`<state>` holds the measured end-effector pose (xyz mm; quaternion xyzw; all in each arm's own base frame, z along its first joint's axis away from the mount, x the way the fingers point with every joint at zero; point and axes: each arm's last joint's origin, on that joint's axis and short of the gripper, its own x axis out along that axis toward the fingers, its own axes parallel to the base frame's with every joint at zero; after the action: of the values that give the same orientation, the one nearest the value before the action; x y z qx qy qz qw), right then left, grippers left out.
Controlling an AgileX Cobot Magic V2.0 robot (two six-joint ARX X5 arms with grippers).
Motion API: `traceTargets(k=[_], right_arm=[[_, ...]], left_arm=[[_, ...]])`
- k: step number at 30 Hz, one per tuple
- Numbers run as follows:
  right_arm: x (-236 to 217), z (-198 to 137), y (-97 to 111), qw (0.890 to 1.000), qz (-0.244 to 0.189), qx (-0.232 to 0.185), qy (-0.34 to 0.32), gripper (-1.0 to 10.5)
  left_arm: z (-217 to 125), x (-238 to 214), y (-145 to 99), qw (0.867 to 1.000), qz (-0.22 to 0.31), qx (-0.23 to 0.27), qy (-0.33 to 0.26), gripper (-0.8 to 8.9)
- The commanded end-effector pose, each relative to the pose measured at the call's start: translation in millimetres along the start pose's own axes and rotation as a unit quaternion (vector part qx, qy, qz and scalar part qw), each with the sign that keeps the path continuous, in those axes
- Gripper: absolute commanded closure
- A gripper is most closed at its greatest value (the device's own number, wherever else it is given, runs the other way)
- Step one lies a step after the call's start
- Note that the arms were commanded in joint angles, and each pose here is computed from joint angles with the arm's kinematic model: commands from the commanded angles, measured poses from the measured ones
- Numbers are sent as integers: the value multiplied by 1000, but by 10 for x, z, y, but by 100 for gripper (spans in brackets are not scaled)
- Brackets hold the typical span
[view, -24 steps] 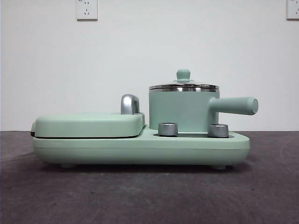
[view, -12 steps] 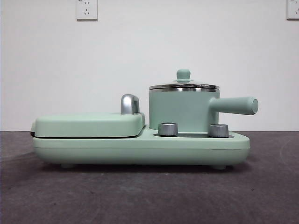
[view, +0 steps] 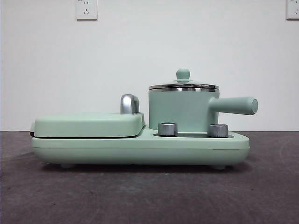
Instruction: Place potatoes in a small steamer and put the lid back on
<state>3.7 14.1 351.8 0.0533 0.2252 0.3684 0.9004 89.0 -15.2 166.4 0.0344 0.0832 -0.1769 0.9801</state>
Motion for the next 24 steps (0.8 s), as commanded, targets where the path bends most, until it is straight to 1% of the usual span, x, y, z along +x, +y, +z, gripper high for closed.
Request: traceTargets(k=[1,4,6,11,19,24], right_arm=[[-17,28,11,1000,2,-7,-7,932],[-17,28,11,1000,2,-7,-7,932],[-17,28,11,1000,2,-7,-7,932],[-17,28,11,1000,2,-7,-7,932],[-17,28,11,1000,2,-7,-7,932],[-17,28,11,1000,2,-7,-7,932]], left_arm=[[-35,17,12,1000,16,-5,-3,808],[-116,42,31,997,47,-53,9,808],[-142,52,46,995,70,-66,9,808],[-161,62,83,993,99,-66,-2,808],[-163,56,104,991,118,-67,-1,808],[-163,56,104,991,119,-68,-1,808]])
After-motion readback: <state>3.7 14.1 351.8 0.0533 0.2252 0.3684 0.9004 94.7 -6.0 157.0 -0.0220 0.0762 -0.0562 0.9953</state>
